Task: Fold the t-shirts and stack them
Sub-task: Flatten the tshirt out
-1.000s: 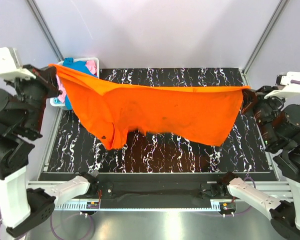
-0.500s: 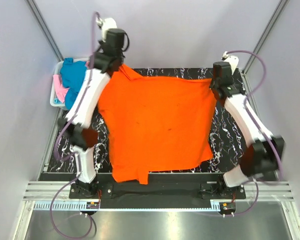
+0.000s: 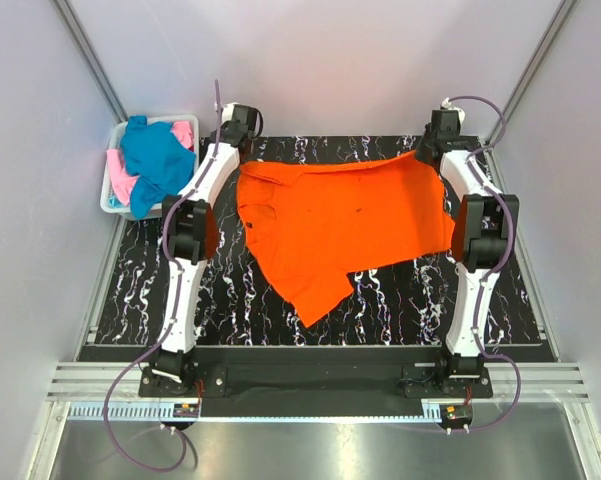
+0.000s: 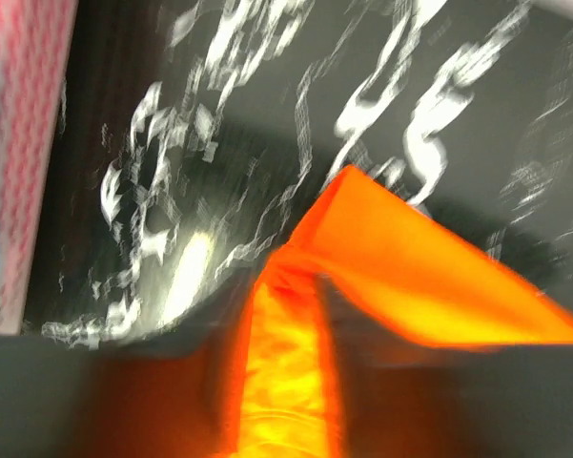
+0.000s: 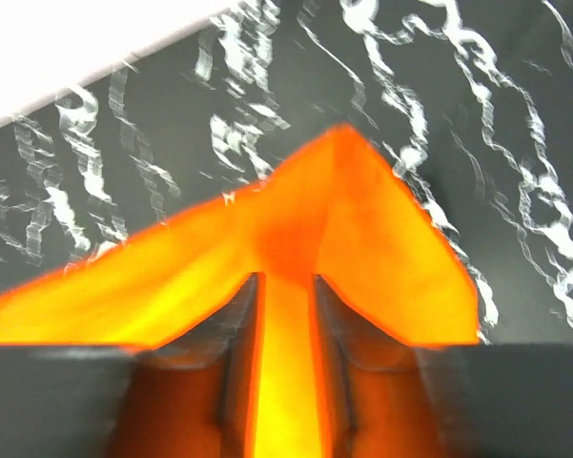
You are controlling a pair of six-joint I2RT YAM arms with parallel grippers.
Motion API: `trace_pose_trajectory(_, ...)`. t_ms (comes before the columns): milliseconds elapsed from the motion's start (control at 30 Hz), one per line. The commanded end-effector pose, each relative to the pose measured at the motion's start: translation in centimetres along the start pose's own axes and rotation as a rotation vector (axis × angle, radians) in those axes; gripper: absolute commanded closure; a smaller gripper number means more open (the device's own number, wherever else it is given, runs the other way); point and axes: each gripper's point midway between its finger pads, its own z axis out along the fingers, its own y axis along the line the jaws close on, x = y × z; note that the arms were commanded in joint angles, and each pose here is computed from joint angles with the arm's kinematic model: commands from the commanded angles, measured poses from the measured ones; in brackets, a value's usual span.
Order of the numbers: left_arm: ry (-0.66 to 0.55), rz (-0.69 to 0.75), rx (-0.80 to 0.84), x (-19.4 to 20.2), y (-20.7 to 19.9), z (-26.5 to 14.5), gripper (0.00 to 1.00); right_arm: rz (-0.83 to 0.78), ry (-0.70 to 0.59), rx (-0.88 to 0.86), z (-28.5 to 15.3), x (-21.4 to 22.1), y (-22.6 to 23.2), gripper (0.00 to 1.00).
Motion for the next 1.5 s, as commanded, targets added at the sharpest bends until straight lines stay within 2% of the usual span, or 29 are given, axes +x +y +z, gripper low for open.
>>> trace_pose_trajectory(0, -0.257, -0.088, 0.161, -8.6, -2.9, -4.4, 0.16, -0.012, -0.121, -0.134, -1.9, -5.7, 3.3, 0.57)
trace_pose_trajectory(33, -0.274, -0.086, 0.170, -9.0, -3.1, -4.6, 0.05, -0.013, -0.127, -0.136, -2.1, -5.9, 3.4, 0.51)
trace_pose_trajectory(67, -0.304, -0.084, 0.173, -10.0, -2.8, -5.5, 0.01, -0.020, -0.130, -0.143, -2.4, -6.1, 3.5, 0.45)
trace_pose_trajectory(200, -0.350, -0.115, 0.166, -11.6, -2.0, -7.5, 0.01, -0.023, -0.168, -0.142, -4.3, -7.7, 3.5, 0.43)
trace_pose_trajectory(267, -0.321, -0.104, 0.194, -10.6, -2.3, -8.0, 0.01, -0.017, -0.145, -0.152, -4.8, -6.8, 3.4, 0.43)
trace_pose_trajectory(300, -0.326, -0.104, 0.218, -11.0, -2.3, -9.8, 0.01, -0.016, -0.150, -0.160, -5.8, -7.2, 3.5, 0.43)
trace_pose_trajectory(367, -0.253, -0.063, 0.232, -8.1, -2.7, -10.2, 0.01, 0.004, -0.100, -0.137, -6.2, -5.2, 2.7, 0.43)
trace_pose_trajectory(467, -0.155, -0.041, 0.288, -4.3, -3.8, -13.0, 0.01, 0.038, -0.017, -0.059, -7.2, -1.9, 0.6, 0.44)
trace_pose_trajectory(500, -0.091, -0.017, 0.291, -1.4, -3.8, -12.7, 0.01, 0.042, 0.023, -0.032, -7.7, -0.1, -0.3, 0.44)
trace_pose_trajectory(533, -0.071, -0.057, 0.343, -0.8, -4.6, -15.0, 0.01, 0.045, 0.050, -0.005, -8.1, 1.0, -1.0, 0.45)
trace_pose_trajectory(567, -0.032, -0.069, 0.366, 0.6, -4.7, -15.5, 0.01, 0.057, 0.067, 0.011, -8.5, 1.9, -1.5, 0.46)
trace_pose_trajectory(600, 0.045, -0.066, 0.373, 3.7, -4.5, -15.2, 0.01, 0.064, 0.061, 0.022, -9.6, 2.0, -1.9, 0.46)
trace_pose_trajectory(633, 0.087, -0.087, 0.445, 4.6, -5.2, -17.2, 0.01, 0.058, 0.105, 0.050, -9.8, 4.3, -3.0, 0.46)
trace_pose_trajectory(700, 0.206, -0.140, 0.481, 8.6, -5.4, -17.5, 0.02, 0.054, 0.130, 0.070, -11.0, 6.2, -4.0, 0.46)
trace_pose_trajectory(733, 0.278, -0.142, 0.566, 10.7, -6.8, -19.2, 0.03, 0.050, 0.140, 0.072, -11.4, 6.7, -4.3, 0.46)
trace_pose_trajectory(767, 0.284, -0.167, 0.624, 11.0, -7.7, -20.5, 0.04, 0.050, 0.152, 0.072, -11.6, 7.3, -4.4, 0.46)
trace_pose_trajectory(800, 0.332, -0.155, 0.624, 13.5, -7.7, -20.6, 0.05, 0.053, 0.155, 0.066, -12.1, 7.6, -4.5, 0.47)
trace_pose_trajectory(900, 0.369, -0.088, 0.668, 17.3, -9.9, -22.8, 0.05, 0.056, 0.197, 0.044, -12.6, 9.4, -4.5, 0.48)
trace_pose_trajectory(1033, 0.427, 0.000, 0.689, 22.0, -12.2, -24.8, 0.07, 0.055, 0.221, 0.007, -12.6, 9.9, -3.9, 0.51)
trace_pose_trajectory(1233, 0.452, 0.032, 0.640, 24.4, -12.1, -24.5, 0.11, 0.026, 0.284, -0.034, -11.6, 11.0, -3.1, 0.51)
trace_pose_trajectory(1467, 0.438, 0.098, 0.490, 26.0, -9.6, -22.5, 0.12, 0.019, 0.387, -0.040, -9.0, 13.7, -2.9, 0.50)
